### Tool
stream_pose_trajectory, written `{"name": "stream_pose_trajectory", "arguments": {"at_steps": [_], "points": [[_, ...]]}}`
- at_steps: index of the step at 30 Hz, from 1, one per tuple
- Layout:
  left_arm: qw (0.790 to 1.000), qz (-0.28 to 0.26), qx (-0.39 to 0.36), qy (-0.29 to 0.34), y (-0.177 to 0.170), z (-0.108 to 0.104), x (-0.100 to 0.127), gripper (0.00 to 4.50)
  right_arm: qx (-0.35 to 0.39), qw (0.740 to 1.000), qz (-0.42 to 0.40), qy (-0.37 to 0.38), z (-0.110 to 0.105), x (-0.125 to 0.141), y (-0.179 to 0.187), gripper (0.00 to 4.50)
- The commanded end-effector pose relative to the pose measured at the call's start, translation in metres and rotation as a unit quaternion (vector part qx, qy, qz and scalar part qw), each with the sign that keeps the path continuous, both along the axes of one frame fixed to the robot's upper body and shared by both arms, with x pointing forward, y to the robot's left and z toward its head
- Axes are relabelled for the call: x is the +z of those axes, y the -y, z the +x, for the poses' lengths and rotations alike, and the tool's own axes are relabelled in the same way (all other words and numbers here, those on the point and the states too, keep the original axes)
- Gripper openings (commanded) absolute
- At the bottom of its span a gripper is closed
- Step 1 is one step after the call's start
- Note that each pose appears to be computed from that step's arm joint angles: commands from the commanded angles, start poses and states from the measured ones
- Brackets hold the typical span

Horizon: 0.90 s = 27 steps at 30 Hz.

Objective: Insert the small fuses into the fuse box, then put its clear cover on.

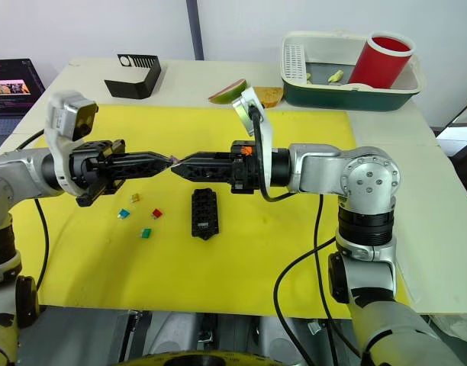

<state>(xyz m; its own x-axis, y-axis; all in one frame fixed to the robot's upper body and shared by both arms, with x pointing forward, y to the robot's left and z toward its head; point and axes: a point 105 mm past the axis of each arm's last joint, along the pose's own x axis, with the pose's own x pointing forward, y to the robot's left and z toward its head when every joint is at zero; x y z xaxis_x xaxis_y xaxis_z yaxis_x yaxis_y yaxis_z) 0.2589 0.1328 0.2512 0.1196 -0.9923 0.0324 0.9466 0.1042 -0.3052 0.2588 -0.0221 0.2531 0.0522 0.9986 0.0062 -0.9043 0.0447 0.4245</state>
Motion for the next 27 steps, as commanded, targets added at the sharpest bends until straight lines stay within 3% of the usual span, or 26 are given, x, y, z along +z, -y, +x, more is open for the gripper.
{"name": "stream_pose_trajectory", "arguments": {"at_steps": [1,11,14,15,23,27], "points": [[1.000,-0.004,-0.006,0.019,0.0002,-0.0040,0.0069,0.00,0.013,0.999,0.010,0.028,-0.0068,0.0110,-0.0015,1.50],[1.000,-0.002,-0.005,0.019,-0.0002,-0.0044,0.0066,0.00,0.014,0.999,0.013,0.029,-0.0064,0.0123,-0.0022,1.50],[1.000,-0.001,-0.006,0.019,-0.0001,-0.0045,0.0064,0.00,0.014,0.999,0.013,0.030,-0.0064,0.0123,-0.0024,0.21],[1.000,-0.001,-0.005,0.019,0.0000,-0.0045,0.0064,0.00,0.015,0.999,0.012,0.030,-0.0066,0.0122,-0.0025,0.05],[1.000,0.003,-0.005,0.017,-0.0010,-0.0052,0.0044,0.00,0.017,0.999,0.010,0.032,-0.0076,0.0118,-0.0036,0.05],[0.999,0.031,0.014,0.014,-0.0051,-0.0017,-0.0017,0.00,0.013,0.999,-0.008,0.042,-0.0066,0.0093,-0.0026,0.05]]}}
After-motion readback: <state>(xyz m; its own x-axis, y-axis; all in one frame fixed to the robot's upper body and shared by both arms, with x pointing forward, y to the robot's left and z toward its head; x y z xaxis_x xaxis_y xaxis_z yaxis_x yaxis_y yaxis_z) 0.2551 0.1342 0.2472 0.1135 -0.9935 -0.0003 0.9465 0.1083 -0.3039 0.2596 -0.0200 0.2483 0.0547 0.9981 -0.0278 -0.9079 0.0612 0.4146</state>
